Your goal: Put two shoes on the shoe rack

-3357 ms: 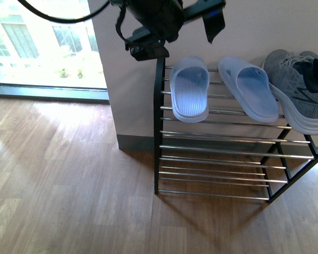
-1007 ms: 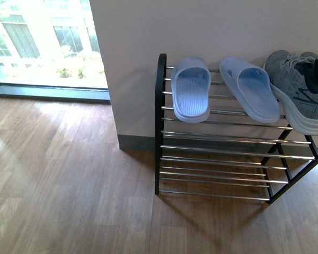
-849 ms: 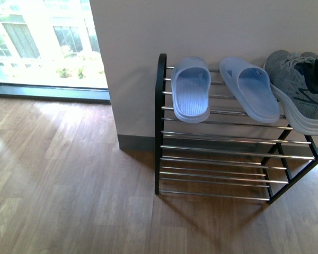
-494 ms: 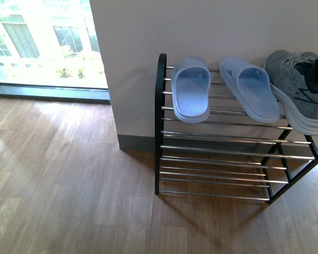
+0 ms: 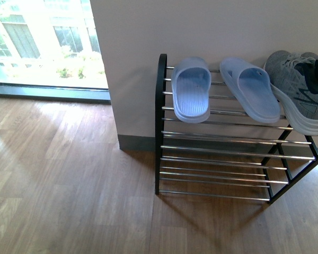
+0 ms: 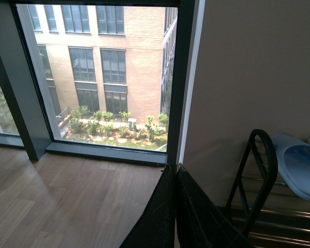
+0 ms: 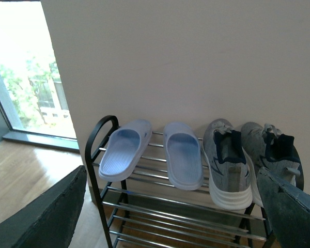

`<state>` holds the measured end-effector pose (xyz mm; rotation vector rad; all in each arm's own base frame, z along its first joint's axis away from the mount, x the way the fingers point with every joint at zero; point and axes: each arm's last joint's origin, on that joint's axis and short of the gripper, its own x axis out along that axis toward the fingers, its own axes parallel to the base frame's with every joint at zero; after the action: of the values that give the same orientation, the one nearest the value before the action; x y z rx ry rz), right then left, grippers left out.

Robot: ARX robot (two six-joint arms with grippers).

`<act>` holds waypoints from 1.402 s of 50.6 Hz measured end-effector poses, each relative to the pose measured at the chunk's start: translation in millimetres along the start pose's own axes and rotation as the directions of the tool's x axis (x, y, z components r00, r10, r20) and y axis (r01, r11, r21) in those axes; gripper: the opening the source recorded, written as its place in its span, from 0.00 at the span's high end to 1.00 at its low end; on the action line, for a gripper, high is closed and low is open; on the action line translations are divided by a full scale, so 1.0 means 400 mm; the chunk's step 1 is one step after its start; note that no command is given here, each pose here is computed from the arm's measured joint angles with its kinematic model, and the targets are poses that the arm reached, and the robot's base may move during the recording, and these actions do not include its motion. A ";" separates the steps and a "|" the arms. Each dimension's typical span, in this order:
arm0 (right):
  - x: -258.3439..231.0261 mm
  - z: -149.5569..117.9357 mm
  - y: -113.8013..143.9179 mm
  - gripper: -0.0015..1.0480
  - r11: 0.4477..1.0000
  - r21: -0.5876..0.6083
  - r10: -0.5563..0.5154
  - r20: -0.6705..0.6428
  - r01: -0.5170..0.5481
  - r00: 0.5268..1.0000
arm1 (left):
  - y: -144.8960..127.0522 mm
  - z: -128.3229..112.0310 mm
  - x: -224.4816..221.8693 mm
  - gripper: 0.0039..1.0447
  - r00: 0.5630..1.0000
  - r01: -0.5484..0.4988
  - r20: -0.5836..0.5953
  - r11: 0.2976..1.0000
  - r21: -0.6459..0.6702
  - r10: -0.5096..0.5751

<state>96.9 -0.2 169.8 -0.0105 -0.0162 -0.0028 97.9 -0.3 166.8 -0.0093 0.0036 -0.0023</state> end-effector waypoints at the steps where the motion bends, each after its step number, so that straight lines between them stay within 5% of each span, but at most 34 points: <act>1: 0.000 0.000 0.000 0.09 1.000 0.000 0.000 0.000 0.000 1.000 | 0.000 0.000 0.000 0.99 1.000 0.000 0.000 1.000 0.000 0.000; 7: 0.000 0.000 0.000 0.09 1.000 0.000 0.000 0.001 0.000 1.000 | 0.000 0.000 0.000 0.99 1.000 0.000 0.000 1.000 0.000 0.000; 38: 0.000 0.000 0.000 0.09 1.000 0.000 0.000 0.000 0.000 1.000 | 0.000 0.000 0.000 0.07 1.000 0.000 0.000 1.000 0.002 0.000; 71: 0.000 0.000 0.000 0.09 1.000 0.001 0.001 -0.001 -0.001 1.000 | 0.000 0.000 0.000 0.09 1.000 0.000 0.001 1.000 0.002 0.000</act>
<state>96.8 -0.2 169.7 -0.0097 -0.0154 -0.0020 97.9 -0.3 166.8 -0.0074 0.0029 -0.0027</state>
